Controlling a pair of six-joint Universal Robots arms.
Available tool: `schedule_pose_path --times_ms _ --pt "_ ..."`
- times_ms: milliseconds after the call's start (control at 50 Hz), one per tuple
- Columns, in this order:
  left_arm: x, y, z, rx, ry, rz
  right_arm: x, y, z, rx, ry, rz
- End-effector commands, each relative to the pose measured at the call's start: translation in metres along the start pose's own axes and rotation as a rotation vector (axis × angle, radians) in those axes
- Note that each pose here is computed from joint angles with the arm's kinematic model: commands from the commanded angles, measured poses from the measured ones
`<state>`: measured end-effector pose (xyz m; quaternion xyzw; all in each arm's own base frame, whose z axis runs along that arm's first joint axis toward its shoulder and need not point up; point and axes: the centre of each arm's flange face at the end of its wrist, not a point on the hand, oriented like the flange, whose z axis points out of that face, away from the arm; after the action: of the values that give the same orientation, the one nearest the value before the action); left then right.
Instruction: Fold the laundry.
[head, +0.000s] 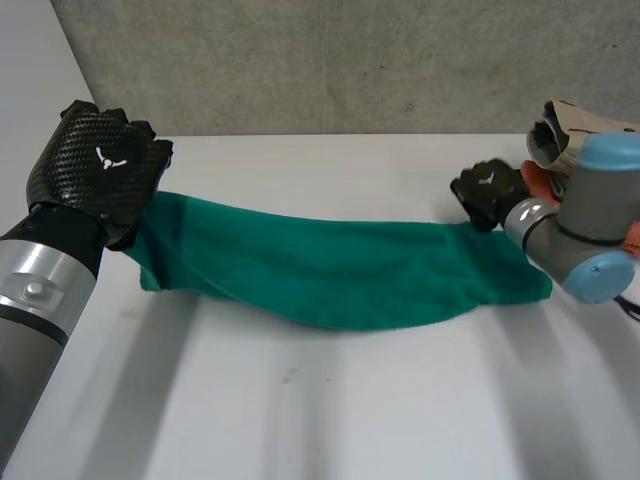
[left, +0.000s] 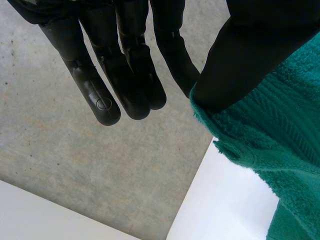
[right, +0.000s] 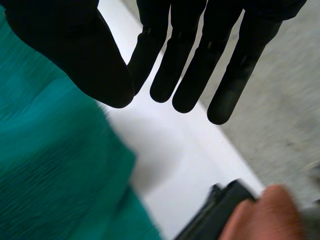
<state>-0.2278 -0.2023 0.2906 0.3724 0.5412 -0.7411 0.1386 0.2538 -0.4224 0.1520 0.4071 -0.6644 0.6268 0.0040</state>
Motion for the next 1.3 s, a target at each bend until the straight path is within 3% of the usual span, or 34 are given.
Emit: schedule_pose_path --times_ms 20,160,280,560,700,780,860,940,1060,1200,1300 --pt "-0.006 0.012 0.007 -0.034 -0.024 -0.002 0.034 -0.046 -0.040 0.050 0.064 -0.014" --pt "-0.001 0.010 0.005 0.011 0.026 -0.006 0.024 -0.044 -0.058 0.016 0.033 -0.003" --pt "0.001 0.006 0.000 0.038 0.047 -0.009 0.020 -0.042 -0.052 0.031 0.005 -0.002" --pt "-0.008 -0.018 -0.011 0.143 0.001 -0.005 -0.055 0.004 -0.010 0.004 -0.348 0.093" --pt "-0.010 -0.020 -0.010 0.164 -0.019 -0.001 -0.058 0.002 0.006 0.047 -0.302 0.049" --pt "-0.010 -0.017 -0.008 0.151 -0.017 0.001 -0.026 -0.019 0.014 0.099 -0.079 -0.001" --pt "-0.010 -0.010 -0.007 0.126 -0.022 0.003 0.023 -0.065 -0.015 0.187 0.146 -0.016" --pt "-0.016 0.007 -0.002 0.071 -0.046 0.011 0.038 -0.098 -0.046 0.261 0.172 -0.030" --pt "-0.020 0.047 0.007 -0.061 -0.058 0.002 0.042 -0.102 -0.096 0.130 0.107 -0.007" --pt "0.007 0.078 0.017 -0.119 0.097 -0.125 0.022 -0.080 -0.145 -0.202 -0.098 -0.070" --pt "0.030 0.105 0.035 -0.176 0.201 -0.200 0.009 -0.070 -0.150 -0.288 -0.204 -0.155"
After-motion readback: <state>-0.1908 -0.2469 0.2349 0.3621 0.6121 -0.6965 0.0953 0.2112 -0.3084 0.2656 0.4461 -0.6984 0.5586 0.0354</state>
